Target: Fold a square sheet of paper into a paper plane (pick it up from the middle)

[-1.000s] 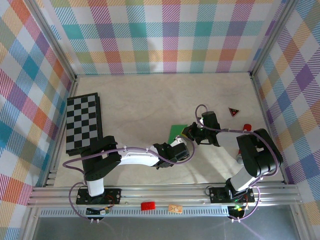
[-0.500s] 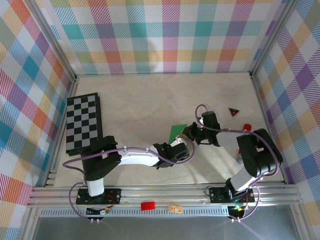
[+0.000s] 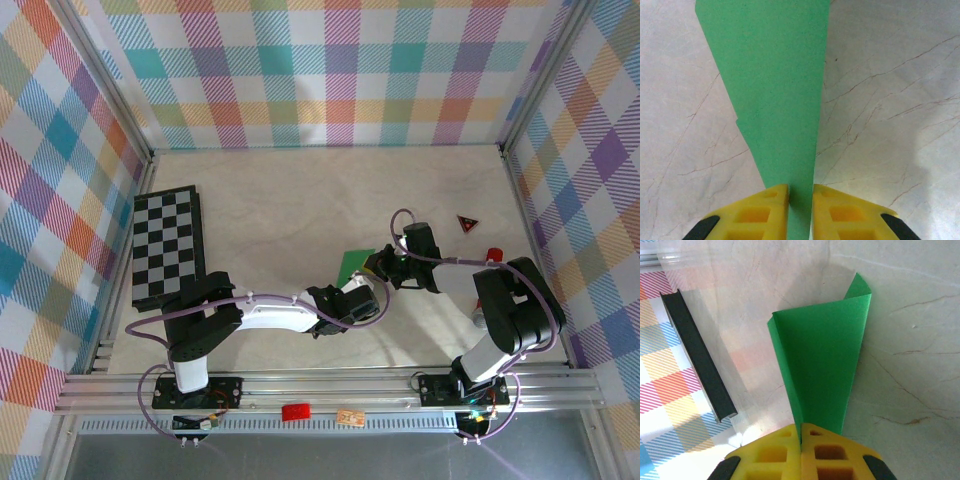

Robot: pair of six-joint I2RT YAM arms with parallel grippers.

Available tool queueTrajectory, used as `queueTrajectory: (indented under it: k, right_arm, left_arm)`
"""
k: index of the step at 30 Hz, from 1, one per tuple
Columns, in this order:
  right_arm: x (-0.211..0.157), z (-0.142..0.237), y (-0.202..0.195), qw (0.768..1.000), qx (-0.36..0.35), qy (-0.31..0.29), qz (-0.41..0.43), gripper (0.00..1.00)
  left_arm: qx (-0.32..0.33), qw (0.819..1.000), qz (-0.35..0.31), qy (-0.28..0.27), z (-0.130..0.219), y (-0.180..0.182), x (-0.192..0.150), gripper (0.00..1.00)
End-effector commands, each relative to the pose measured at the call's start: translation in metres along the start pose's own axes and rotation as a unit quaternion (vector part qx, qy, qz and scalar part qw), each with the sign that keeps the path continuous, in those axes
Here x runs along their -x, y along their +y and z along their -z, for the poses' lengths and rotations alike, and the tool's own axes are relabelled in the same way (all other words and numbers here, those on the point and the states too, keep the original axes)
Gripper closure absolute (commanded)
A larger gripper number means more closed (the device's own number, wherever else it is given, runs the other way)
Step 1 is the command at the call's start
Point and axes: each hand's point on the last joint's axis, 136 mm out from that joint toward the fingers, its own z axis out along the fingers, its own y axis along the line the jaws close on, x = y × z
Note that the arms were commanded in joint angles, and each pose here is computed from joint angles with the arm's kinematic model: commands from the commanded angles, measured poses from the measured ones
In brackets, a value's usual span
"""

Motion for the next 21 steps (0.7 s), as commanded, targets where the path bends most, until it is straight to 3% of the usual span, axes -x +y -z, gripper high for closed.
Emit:
queueTrajectory:
  k: [1, 21]
  right_arm:
    - [0.0003, 0.0001, -0.0045, 1.0, -0.003, -0.002, -0.005, 1.0]
    - [0.0007, 0.0011, -0.0013, 1.0, 0.0, -0.002, -0.003, 1.0]
  left_arm:
    - [0.001, 1.0, 0.008, -0.01, 0.0032, -0.003, 0.0082, 0.81]
    - [0.005, 1.0, -0.001, -0.001, -0.002, -0.0043, 0.004, 0.86]
